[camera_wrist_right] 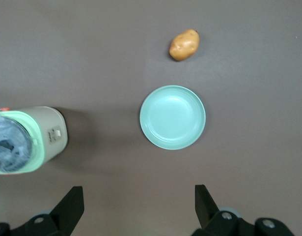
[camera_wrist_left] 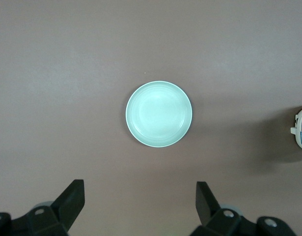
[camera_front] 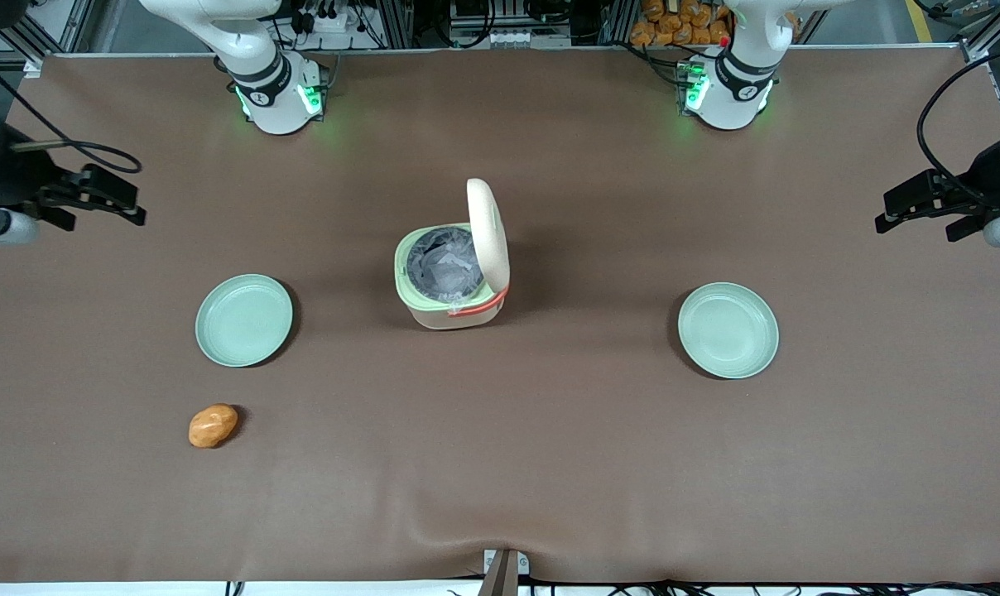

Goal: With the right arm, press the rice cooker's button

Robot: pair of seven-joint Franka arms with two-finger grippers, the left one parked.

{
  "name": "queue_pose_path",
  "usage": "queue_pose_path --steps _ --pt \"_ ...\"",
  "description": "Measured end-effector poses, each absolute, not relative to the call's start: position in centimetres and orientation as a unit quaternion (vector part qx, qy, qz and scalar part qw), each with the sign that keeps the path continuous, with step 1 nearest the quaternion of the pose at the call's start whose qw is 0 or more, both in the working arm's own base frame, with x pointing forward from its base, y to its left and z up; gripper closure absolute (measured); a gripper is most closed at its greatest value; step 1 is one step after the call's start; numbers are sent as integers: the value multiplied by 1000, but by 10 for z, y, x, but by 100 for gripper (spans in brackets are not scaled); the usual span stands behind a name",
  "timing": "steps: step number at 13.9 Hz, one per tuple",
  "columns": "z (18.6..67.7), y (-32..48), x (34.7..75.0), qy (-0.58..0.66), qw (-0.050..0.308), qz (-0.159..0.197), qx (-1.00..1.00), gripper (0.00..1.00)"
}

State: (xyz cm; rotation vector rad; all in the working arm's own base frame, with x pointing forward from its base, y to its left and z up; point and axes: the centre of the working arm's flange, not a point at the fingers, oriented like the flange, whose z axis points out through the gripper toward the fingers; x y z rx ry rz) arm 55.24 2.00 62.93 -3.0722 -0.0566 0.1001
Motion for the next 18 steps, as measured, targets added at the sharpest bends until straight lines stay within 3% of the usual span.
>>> queue_pose_path --steps 4,15,18 --pt "627 5 549 -20 1 46 -999 0" --pt "631 -24 540 -9 2 67 -998 0" --pt "639 -24 539 -9 1 59 -998 0"
